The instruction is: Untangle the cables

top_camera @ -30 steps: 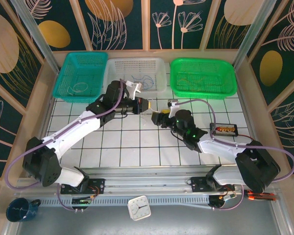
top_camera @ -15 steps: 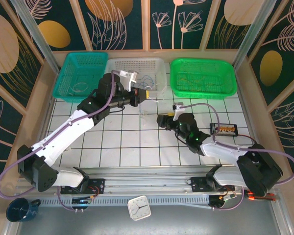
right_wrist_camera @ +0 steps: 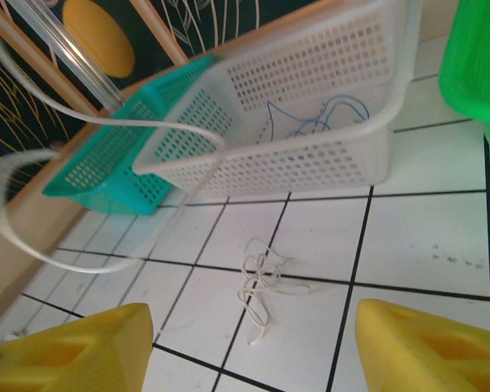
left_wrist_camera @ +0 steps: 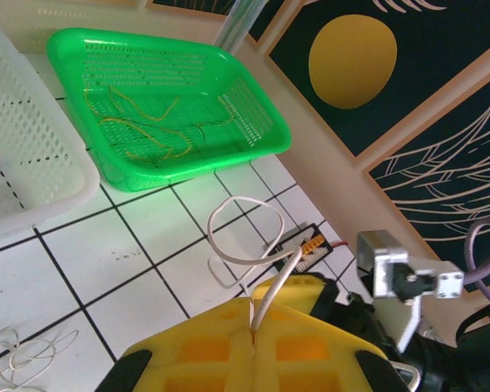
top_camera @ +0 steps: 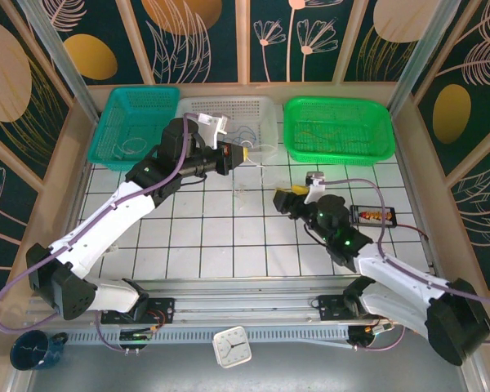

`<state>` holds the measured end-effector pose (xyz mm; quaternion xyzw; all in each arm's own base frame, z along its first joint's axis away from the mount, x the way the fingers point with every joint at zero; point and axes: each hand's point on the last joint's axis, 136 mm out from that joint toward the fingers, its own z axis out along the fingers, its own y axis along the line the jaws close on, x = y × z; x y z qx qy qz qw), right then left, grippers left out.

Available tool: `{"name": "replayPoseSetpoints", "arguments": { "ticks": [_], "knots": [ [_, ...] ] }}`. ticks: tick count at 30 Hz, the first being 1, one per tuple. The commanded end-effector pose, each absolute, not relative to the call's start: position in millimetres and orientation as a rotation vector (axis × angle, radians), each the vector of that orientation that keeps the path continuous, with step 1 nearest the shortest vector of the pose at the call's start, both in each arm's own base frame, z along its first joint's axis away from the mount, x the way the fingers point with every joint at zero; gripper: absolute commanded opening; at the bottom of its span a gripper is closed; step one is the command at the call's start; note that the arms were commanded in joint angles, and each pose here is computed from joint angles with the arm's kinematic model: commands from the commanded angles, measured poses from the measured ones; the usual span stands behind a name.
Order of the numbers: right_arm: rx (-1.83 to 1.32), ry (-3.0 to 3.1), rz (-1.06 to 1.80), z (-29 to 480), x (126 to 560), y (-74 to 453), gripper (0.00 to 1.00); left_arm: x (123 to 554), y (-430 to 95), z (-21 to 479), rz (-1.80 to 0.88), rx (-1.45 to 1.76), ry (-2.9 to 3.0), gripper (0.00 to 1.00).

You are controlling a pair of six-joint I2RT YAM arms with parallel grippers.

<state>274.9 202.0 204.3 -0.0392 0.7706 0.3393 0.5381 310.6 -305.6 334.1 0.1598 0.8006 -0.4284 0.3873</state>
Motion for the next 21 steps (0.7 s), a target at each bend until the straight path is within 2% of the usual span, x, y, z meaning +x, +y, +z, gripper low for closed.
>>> {"name": "replayPoseSetpoints", "arguments": {
  "ticks": [1,10,21],
  "knots": [
    [-0.075,1.824,0.812,209,271,192,0.67,303,-303,355,-1.101,0.424,1.989,0.00],
    [0.064,1.747,0.923,248,284,174,0.71,302,-307,360,-1.131,0.431,1.973,0.00],
    [0.037,1.760,1.070,260,302,202,0.73,302,-308,366,-1.161,0.423,1.955,0.00]
  ]
}}
